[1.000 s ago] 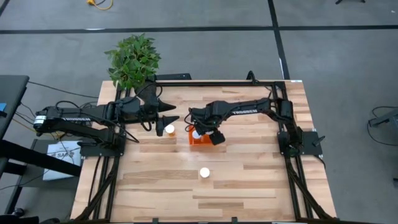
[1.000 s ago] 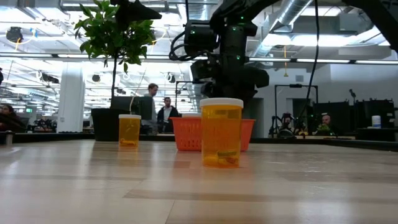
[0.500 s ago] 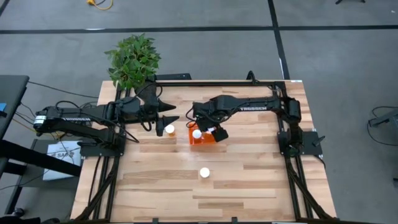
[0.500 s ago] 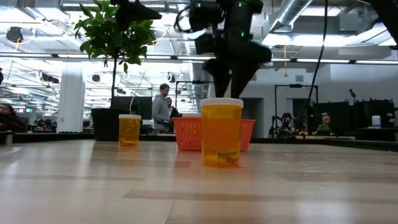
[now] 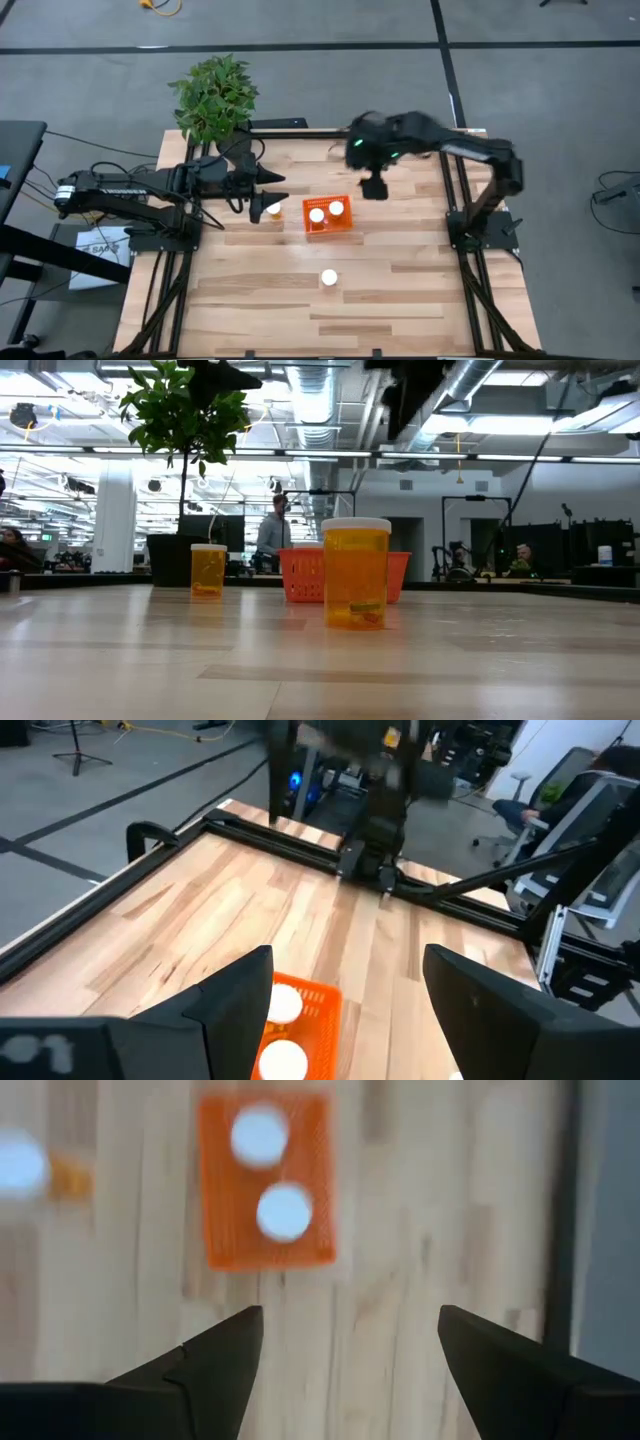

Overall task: Pick and place pill bottles into a basket
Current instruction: Put the orange pill bottle into the orange bin

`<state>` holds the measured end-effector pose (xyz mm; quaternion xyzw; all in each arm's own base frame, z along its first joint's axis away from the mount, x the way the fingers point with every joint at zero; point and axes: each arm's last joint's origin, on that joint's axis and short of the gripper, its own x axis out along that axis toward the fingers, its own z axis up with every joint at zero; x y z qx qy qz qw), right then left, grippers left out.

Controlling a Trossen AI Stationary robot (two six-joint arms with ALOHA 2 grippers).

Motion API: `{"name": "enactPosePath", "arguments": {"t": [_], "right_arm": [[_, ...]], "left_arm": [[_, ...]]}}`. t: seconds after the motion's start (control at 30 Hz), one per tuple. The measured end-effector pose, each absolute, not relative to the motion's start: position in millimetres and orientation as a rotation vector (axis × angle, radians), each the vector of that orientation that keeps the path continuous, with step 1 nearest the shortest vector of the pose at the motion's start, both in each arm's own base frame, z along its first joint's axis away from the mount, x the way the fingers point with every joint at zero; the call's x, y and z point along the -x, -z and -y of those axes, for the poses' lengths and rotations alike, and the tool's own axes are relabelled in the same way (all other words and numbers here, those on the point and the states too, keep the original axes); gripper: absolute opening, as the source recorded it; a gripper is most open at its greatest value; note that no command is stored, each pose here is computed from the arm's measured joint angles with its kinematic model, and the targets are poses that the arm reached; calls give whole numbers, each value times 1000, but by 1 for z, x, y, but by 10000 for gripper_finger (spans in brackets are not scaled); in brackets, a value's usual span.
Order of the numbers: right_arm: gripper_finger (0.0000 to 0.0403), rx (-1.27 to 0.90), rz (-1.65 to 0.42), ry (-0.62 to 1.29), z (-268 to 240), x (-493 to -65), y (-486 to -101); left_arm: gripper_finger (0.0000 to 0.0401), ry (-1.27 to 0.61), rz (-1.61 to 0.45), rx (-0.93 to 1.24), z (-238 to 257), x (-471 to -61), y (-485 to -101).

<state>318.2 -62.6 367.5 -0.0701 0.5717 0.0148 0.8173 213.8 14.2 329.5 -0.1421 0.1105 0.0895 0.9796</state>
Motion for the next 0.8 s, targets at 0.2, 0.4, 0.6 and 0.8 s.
{"name": "enactPosePath", "arguments": {"t": [0.2,0.4,0.6,0.8], "right_arm": [[296,16,-966,134,67,-260,-426],[296,-88,-864,266,64,-202,-457],[296,-173,-864,333,57,-161,-466],[296,-94,-856,297,53,-151,-470]], "left_arm": [[249,-187,-262,290,-14,-213,-326],[249,-173,-299,309,-14,-212,-322],[249,-46,-398,294,-7,-210,-315],[249,97,-435,235,17,-214,-311]]}}
